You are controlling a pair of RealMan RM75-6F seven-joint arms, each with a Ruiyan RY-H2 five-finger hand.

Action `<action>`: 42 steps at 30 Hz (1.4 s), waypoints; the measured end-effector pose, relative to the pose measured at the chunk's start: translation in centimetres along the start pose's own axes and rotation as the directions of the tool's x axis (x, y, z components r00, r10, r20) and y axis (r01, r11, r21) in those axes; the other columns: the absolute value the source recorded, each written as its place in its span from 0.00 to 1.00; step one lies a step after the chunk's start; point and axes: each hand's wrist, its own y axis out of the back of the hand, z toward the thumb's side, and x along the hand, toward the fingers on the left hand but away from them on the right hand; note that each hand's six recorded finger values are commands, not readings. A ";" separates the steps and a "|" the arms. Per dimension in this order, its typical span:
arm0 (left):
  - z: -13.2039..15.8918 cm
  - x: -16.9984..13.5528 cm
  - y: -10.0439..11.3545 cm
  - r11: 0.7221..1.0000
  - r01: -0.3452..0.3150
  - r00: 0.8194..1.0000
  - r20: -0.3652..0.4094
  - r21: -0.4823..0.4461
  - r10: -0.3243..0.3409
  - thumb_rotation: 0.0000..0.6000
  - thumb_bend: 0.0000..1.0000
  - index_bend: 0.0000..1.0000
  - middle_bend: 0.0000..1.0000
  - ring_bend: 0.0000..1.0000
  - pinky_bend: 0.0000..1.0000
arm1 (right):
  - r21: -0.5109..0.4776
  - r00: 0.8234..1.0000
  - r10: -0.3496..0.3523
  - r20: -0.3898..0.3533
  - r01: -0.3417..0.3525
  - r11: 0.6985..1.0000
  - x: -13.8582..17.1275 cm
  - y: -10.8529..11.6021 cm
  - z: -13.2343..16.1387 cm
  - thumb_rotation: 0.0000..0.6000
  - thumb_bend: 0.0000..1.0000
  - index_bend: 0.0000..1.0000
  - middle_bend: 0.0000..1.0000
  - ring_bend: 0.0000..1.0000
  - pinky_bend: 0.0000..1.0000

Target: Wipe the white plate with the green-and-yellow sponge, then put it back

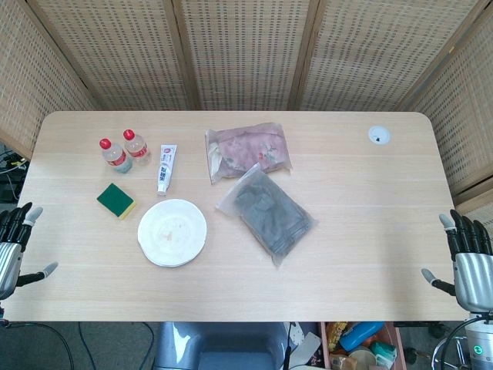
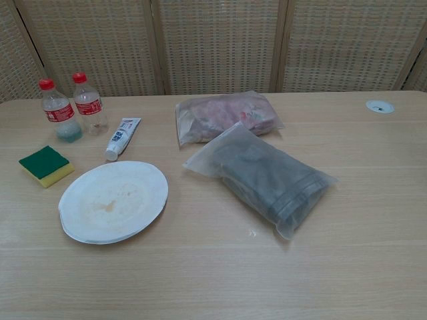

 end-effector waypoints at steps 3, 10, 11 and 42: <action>0.0 0.1 -0.2 1.000 0.007 1.000 0.000 0.002 -0.007 1.00 0.00 0.00 0.00 0.00 0.00 | 0.001 1.000 -0.001 0.000 0.001 1.000 0.0 0.0 0.0 1.00 0.00 0.00 0.00 0.00 0.00; 0.0 0.8 -0.6 1.000 0.023 1.000 0.011 0.011 -0.023 1.00 0.00 0.00 0.00 0.00 0.00 | 0.005 1.000 0.000 0.007 0.000 1.000 -0.1 0.0 -0.2 1.00 0.00 0.00 0.00 0.00 0.00; 0.2 1.2 -0.6 1.000 0.022 0.999 0.024 0.008 -0.022 1.00 0.00 0.00 0.00 0.00 0.00 | 0.008 1.000 0.000 0.009 0.000 1.000 -0.2 0.0 -0.2 1.00 0.00 0.00 0.00 0.00 0.00; 0.6 18.6 -11.2 0.918 0.278 0.897 0.267 0.283 -0.354 1.00 0.00 0.23 0.07 0.02 0.09 | 0.153 0.993 0.013 0.120 -0.032 0.988 -1.5 -1.9 -0.9 1.00 0.00 0.00 0.00 0.00 0.00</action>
